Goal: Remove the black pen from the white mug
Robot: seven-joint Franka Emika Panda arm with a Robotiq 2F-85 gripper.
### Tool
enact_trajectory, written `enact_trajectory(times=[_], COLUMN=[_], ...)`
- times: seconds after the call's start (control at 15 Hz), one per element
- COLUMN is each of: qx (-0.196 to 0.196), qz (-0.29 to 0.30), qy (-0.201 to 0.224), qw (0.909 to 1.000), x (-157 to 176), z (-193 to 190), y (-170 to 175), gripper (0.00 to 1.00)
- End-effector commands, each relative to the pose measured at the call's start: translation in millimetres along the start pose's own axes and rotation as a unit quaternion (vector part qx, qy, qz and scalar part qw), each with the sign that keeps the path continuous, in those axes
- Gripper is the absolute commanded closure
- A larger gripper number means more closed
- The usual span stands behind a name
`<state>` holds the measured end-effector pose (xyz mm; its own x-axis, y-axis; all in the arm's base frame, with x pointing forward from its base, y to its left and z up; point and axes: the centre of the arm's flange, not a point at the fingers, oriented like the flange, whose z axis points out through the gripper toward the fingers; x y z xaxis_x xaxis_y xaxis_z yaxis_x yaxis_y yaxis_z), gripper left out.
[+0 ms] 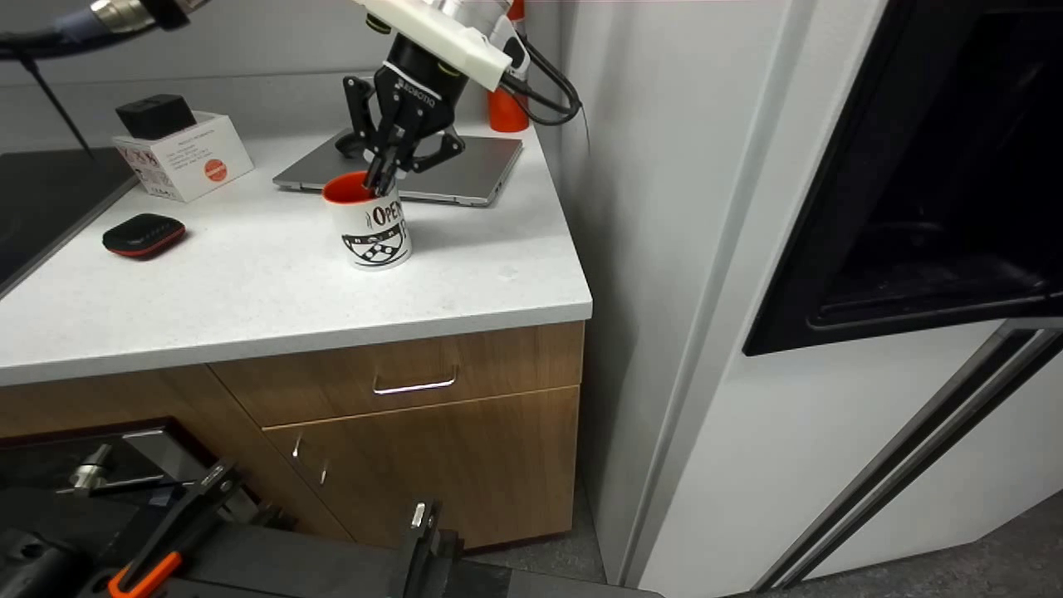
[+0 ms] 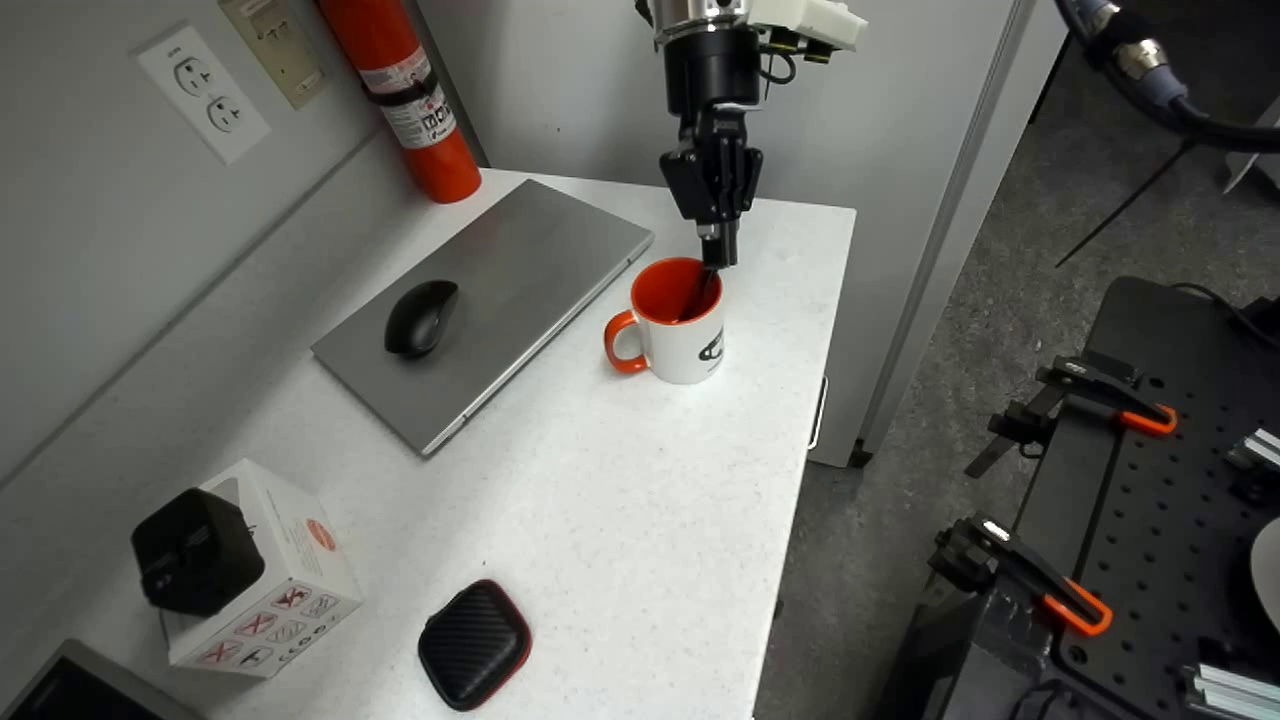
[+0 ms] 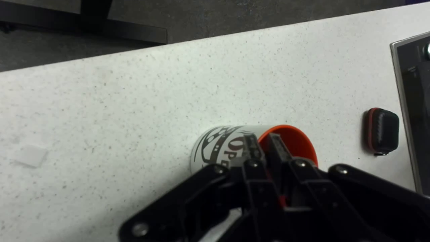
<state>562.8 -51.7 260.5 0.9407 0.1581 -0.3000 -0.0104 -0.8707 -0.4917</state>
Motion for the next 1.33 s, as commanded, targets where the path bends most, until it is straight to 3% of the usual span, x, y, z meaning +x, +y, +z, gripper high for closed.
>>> enact_trajectory(times=[0.0, 0.33, 0.8, 1.13, 1.27], qx=[0.019, -0.005, -0.040, -0.079, -0.097], qz=[-0.007, -0.033, -0.080, -0.042, -0.014], qy=[-0.010, 0.003, 0.074, 0.174, 0.216], qw=[0.9997, 0.9994, 0.9932, 0.9808, 0.9713], x=[7, -30, -99, -118, -116], z=[-7, -24, -65, -78, -78], y=[1, -28, -65, -47, -31], gripper=[0.97, 0.97, 0.97, 0.97, 0.97])
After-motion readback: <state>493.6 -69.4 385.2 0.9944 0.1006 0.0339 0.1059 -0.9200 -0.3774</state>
